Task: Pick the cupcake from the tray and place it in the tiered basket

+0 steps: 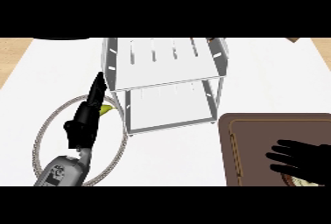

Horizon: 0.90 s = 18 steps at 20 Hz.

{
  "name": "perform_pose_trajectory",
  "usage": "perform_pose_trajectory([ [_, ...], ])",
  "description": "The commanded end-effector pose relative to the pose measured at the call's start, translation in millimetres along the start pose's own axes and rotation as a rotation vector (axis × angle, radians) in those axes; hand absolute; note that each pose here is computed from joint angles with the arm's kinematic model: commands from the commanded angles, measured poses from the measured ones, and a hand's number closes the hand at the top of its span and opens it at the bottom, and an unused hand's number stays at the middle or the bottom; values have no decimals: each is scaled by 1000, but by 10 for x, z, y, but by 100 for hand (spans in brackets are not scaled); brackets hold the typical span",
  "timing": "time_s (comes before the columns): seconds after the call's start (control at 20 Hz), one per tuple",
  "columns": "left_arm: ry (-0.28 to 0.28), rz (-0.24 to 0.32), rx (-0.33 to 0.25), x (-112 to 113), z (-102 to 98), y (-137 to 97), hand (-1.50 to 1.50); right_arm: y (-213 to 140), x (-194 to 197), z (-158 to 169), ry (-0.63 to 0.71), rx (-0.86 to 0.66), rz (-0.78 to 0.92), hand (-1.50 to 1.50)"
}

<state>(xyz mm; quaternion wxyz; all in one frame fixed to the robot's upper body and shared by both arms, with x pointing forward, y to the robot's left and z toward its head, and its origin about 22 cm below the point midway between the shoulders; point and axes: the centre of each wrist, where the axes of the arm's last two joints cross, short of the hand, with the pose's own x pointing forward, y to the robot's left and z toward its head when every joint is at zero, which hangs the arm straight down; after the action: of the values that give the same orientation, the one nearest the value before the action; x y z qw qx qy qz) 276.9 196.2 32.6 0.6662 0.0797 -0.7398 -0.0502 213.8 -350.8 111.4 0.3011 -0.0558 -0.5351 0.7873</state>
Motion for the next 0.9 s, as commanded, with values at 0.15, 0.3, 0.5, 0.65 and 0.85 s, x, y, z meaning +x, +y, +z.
perform_pose_trajectory([
  [0.15,0,-3,-10,107,115,99,0,553,-183,-68,-100,25,-37,-150],
  [0.3,5,9,6,-84,108,-66,0,491,-314,-82,-103,22,-61,-150],
  [0.5,7,4,3,52,-49,57,0,564,-403,-84,-84,-32,-94,150],
  [0.65,2,-4,10,-9,-17,46,0,619,-502,-302,-124,-107,-32,150],
  [0.85,7,6,6,-10,113,-20,0,625,-269,-382,-140,-182,91,150],
])
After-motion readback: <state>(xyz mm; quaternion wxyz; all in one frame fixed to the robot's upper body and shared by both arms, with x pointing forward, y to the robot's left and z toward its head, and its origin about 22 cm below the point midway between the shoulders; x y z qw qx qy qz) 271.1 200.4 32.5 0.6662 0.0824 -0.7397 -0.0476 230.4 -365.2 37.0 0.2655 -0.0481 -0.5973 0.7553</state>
